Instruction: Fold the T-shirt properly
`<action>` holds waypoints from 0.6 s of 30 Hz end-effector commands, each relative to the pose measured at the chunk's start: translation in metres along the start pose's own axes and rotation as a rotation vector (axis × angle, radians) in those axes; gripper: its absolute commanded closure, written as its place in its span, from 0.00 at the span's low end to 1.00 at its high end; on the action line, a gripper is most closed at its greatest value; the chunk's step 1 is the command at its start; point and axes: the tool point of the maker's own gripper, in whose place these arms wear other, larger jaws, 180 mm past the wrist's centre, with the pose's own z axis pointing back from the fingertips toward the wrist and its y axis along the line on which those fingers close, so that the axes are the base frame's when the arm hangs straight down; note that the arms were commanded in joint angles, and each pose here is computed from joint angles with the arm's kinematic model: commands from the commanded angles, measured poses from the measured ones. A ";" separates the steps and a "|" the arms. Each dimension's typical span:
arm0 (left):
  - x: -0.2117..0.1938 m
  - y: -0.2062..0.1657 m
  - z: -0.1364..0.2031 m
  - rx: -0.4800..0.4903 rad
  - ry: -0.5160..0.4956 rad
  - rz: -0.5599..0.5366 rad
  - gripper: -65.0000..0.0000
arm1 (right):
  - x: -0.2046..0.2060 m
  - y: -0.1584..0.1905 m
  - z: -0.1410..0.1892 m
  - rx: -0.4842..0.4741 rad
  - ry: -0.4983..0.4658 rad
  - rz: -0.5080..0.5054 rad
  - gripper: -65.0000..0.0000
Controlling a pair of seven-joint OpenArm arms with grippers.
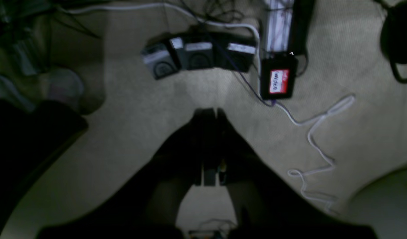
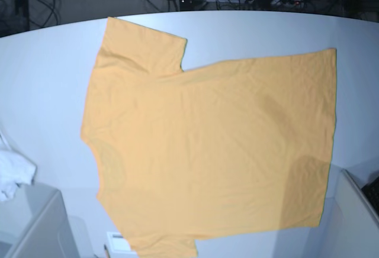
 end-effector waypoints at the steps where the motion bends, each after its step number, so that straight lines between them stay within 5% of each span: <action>1: 0.005 0.007 0.007 0.012 -0.045 -0.010 1.00 | -0.016 -0.015 0.006 -0.032 0.008 -0.021 1.00; 10: 0.029 0.040 0.086 0.037 -0.257 -0.108 1.00 | -0.010 -0.052 0.054 -0.141 -0.144 -0.159 1.00; 18: 0.111 0.081 0.176 0.126 -0.538 -0.069 1.00 | 0.064 -0.105 0.137 -0.311 -0.412 -0.312 1.00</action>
